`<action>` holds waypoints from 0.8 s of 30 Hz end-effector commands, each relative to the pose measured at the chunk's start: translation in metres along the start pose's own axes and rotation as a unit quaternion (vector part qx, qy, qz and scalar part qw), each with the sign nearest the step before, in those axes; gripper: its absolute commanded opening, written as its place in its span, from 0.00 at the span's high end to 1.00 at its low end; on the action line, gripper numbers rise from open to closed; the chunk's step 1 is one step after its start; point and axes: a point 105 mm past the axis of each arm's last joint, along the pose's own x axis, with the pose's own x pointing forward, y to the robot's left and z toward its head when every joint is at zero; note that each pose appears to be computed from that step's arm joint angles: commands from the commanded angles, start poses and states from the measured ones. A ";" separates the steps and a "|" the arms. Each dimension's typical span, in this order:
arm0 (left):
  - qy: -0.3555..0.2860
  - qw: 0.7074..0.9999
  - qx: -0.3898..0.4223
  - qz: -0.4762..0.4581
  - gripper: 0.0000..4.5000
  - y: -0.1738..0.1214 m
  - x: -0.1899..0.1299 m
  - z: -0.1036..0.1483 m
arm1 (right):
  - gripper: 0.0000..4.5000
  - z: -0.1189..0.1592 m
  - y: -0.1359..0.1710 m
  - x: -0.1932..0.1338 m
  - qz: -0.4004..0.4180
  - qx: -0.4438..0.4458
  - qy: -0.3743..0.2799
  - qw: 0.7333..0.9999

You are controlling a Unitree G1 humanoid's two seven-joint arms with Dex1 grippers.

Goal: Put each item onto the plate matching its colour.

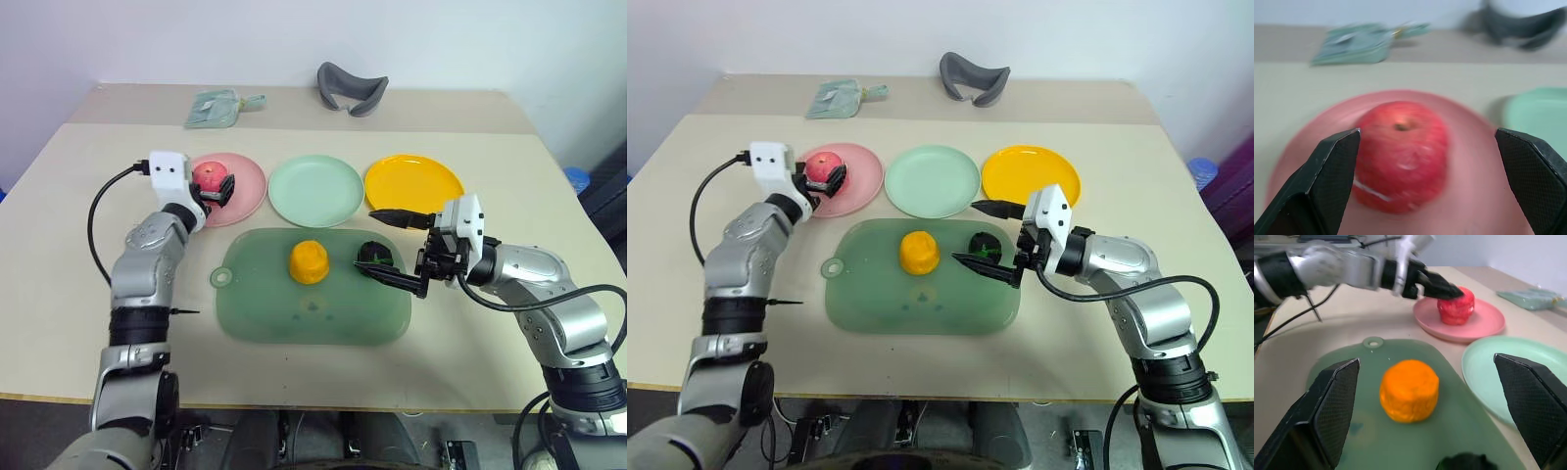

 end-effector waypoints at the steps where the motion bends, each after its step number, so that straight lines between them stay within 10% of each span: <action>1: -0.018 0.982 0.021 -0.186 0.01 -0.047 -0.043 0.009 | 0.00 0.010 0.001 0.000 -0.005 -0.022 -0.020 1.000; 24: 0.082 0.903 0.119 -0.404 0.01 -0.022 -0.163 -0.023 | 0.00 -0.026 0.007 0.075 -0.024 0.001 0.088 0.996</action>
